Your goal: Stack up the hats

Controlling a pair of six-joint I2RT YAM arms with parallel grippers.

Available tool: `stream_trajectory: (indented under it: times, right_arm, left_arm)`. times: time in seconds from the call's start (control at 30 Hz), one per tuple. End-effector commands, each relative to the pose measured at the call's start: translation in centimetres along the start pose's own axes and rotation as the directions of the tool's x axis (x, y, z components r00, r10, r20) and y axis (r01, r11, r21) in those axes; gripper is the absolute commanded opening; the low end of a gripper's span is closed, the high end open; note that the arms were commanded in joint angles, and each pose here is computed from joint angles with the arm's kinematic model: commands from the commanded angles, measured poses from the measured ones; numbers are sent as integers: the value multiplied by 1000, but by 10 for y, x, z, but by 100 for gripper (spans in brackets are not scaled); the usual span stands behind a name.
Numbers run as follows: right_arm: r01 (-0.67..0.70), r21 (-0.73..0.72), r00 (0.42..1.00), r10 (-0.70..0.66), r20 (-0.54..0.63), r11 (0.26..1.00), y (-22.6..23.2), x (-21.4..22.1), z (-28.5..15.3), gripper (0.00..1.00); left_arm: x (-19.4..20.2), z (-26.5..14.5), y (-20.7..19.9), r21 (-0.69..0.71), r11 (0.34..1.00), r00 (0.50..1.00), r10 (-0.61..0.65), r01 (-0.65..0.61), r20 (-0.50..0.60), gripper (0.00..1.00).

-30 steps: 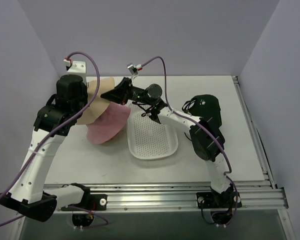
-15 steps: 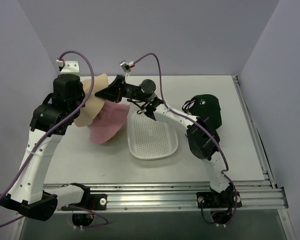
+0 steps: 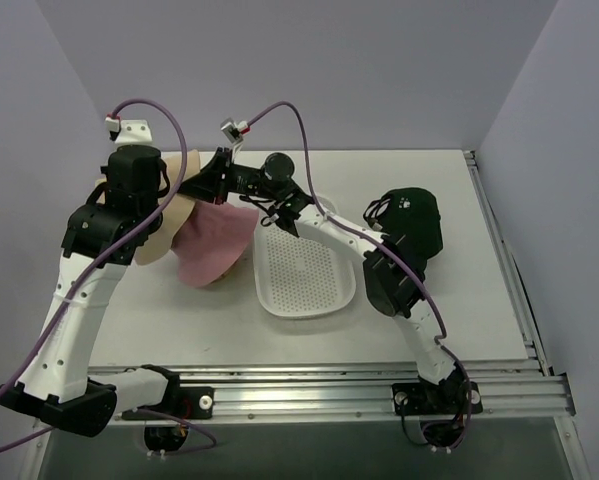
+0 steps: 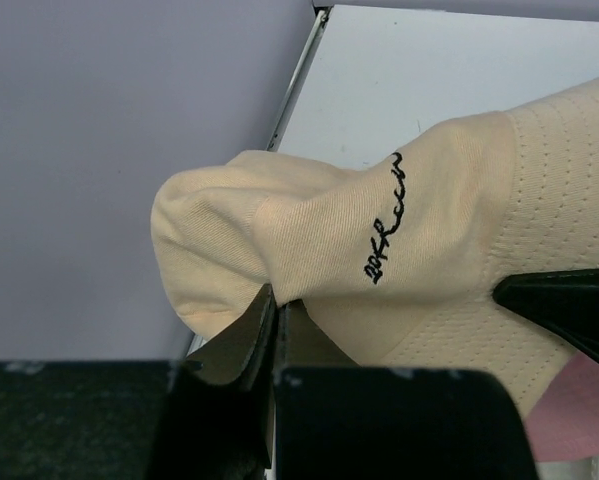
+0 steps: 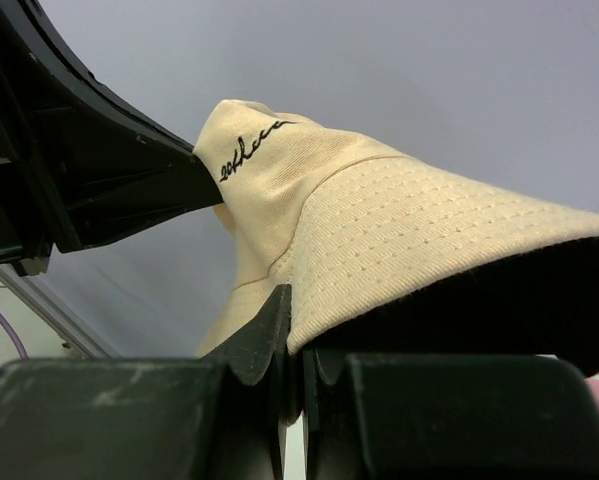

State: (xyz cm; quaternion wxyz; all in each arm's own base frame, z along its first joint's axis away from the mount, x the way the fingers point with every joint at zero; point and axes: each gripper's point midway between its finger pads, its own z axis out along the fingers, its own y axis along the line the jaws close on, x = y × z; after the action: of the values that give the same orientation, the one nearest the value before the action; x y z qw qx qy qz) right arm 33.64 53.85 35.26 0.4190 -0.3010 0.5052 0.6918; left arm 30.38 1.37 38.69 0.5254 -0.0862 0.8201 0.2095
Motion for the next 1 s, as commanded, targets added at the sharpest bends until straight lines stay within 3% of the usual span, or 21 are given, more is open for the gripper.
stream_trajectory:
  times: [0.0, 0.2, 0.5, 0.73, 0.9, 0.97]
  right_arm:
    - [19, 7, 1000, -19, -16, 1000, -21, 4, -6, 0]
    - [22, 63, 998, -18, -63, 998, -40, 15, -6, 0]
    - [-18, 185, 988, 45, -144, 983, -52, 29, -45, 0]
    - [-34, 247, 980, 81, -183, 968, -46, 42, -73, 0]
    - [-45, 270, 982, 92, -162, 962, -47, 42, -86, 0]
    - [-60, 274, 982, 105, -155, 960, -47, 47, -92, 0]
  left_arm:
    - [-12, -5, 48, -224, 974, 999, -15, 26, 51, 2]
    - [-3, 3, 39, -170, 983, 997, -66, 71, 38, 2]
    - [48, 27, -5, 44, 992, 985, -114, 121, -131, 2]
    - [67, 30, -29, 133, 979, 973, -130, 157, -191, 3]
    - [69, 28, -31, 151, 973, 970, -143, 173, -195, 16]
    - [68, 26, -34, 171, 968, 970, -151, 184, -191, 26]
